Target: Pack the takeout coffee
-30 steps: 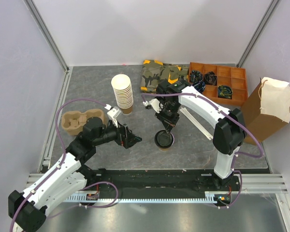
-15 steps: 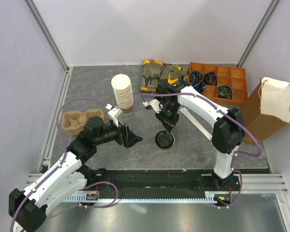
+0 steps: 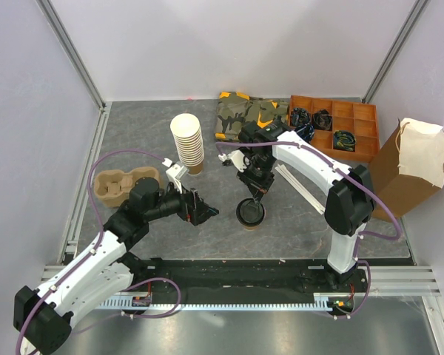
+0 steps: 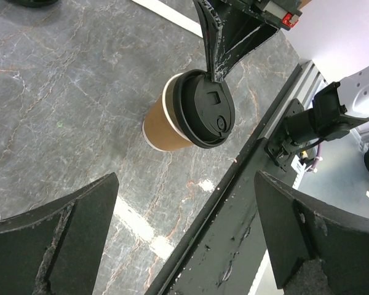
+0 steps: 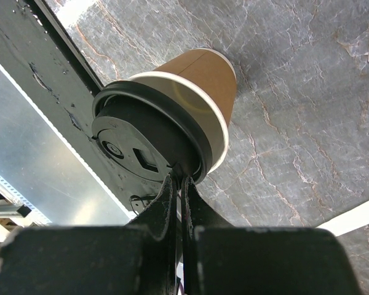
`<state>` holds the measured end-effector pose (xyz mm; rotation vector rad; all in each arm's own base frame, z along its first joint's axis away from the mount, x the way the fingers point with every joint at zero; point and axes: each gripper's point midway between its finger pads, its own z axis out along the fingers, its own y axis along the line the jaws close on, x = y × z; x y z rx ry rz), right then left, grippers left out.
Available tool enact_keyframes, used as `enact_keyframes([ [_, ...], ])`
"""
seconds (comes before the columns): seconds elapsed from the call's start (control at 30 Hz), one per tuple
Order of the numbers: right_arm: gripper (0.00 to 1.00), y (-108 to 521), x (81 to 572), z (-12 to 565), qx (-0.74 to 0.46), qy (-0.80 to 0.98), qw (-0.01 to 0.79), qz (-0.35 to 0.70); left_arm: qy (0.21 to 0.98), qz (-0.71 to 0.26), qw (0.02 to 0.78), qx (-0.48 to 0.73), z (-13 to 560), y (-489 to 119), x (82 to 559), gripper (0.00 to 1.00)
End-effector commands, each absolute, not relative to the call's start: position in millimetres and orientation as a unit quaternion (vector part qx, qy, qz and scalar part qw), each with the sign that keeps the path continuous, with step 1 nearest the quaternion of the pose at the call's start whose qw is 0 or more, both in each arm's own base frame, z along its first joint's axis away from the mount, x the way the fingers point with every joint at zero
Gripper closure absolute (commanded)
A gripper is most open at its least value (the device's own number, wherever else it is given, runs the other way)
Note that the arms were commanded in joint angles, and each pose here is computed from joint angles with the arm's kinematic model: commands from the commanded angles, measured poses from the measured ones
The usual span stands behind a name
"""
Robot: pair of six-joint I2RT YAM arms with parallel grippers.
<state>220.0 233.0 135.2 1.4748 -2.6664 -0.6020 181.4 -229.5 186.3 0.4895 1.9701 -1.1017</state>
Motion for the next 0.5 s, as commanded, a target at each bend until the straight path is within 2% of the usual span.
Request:
enact_keyframes([
  [0.0, 1.0, 218.7, 204.9, 147.7, 0.461, -0.864, 0.053, -0.193, 0.761, -0.45, 0.427, 0.187, 207.3, -232.9, 187.6, 0.01],
  [0.47, 1.0, 217.3, 205.5, 146.3, 0.45, -0.868, 0.058, -0.201, 0.763, -0.45, 0.422, 0.191, 201.4, -234.8, 188.4, 0.01],
])
